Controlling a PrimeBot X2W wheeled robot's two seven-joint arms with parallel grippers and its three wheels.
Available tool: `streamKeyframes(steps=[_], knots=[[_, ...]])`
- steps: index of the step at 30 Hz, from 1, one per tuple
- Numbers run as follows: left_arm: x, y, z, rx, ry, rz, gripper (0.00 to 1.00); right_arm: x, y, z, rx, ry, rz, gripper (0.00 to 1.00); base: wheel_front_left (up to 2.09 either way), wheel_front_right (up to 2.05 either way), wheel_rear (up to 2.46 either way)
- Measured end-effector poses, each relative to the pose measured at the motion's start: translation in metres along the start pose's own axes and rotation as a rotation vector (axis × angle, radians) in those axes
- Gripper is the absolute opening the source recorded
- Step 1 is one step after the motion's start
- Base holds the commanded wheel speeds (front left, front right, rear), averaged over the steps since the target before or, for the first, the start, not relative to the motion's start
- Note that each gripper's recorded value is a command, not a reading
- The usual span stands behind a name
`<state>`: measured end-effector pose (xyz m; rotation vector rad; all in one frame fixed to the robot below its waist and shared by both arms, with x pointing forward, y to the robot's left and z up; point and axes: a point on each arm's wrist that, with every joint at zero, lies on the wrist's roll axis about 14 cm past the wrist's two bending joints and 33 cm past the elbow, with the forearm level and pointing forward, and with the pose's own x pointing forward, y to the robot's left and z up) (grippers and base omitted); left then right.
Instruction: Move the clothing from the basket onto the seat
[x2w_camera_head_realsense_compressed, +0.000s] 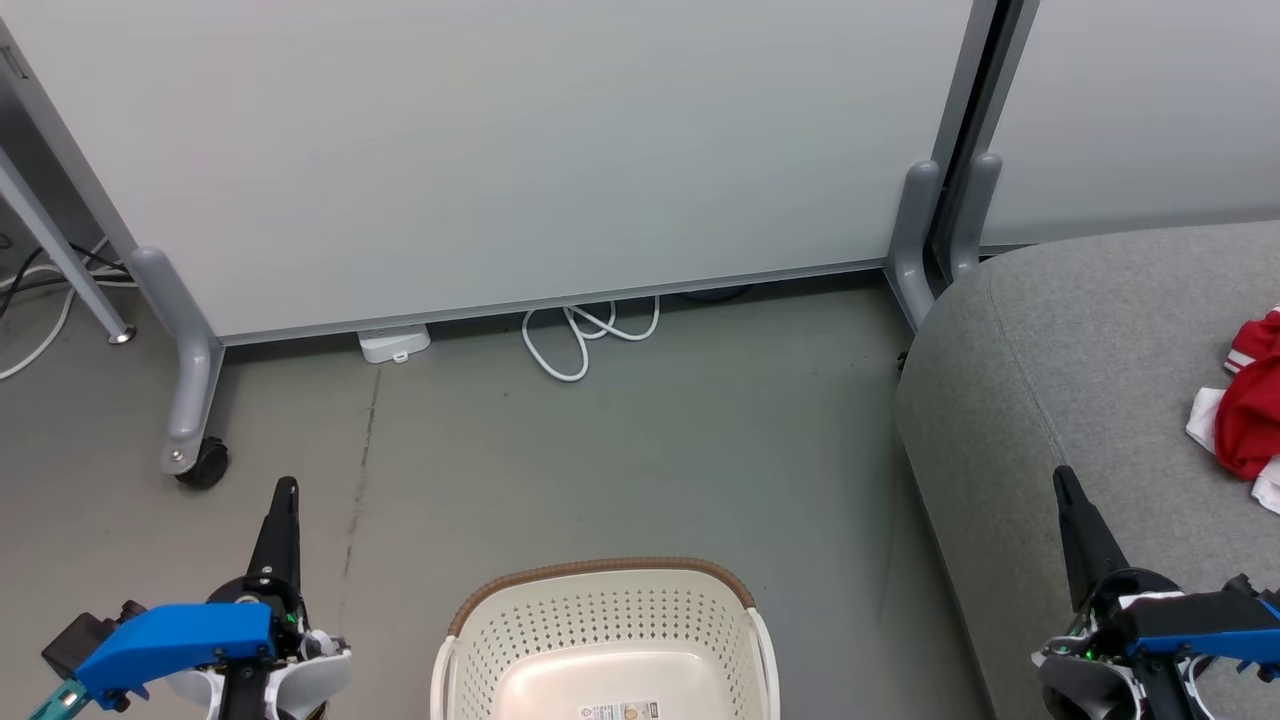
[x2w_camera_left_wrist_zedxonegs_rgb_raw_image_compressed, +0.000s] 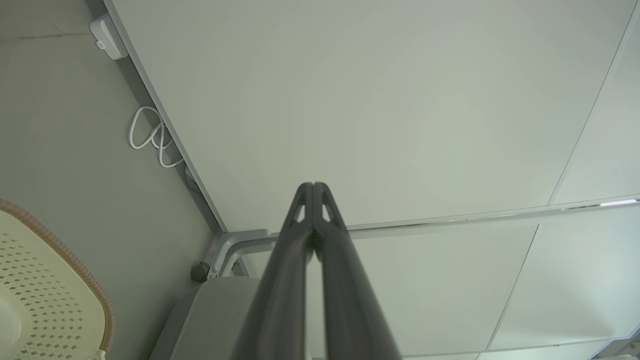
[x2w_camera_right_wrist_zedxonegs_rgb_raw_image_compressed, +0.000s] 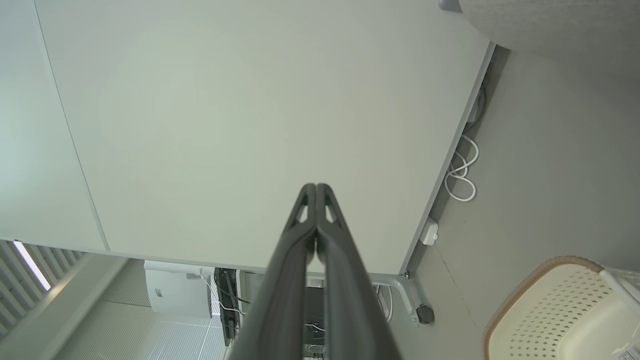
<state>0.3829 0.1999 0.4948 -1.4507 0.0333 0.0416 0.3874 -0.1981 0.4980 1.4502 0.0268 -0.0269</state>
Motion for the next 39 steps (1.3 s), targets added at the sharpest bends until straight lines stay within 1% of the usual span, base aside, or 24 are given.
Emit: streamKeyframes(steps=[18,39], knots=[[0.0039,-0.0082,0.0013,-0.123,0.005,-0.034,0.00,-0.0007,0.0048,0.0026,0.121,0.002,0.022,0.00,0.00,0.00,0.00],[0.0043,-0.0089,0.0014,-0.123,0.006,-0.036,0.00,-0.0005,0.0051,0.0027,0.122,0.001,0.023,0.00,0.00,0.00,0.00]])
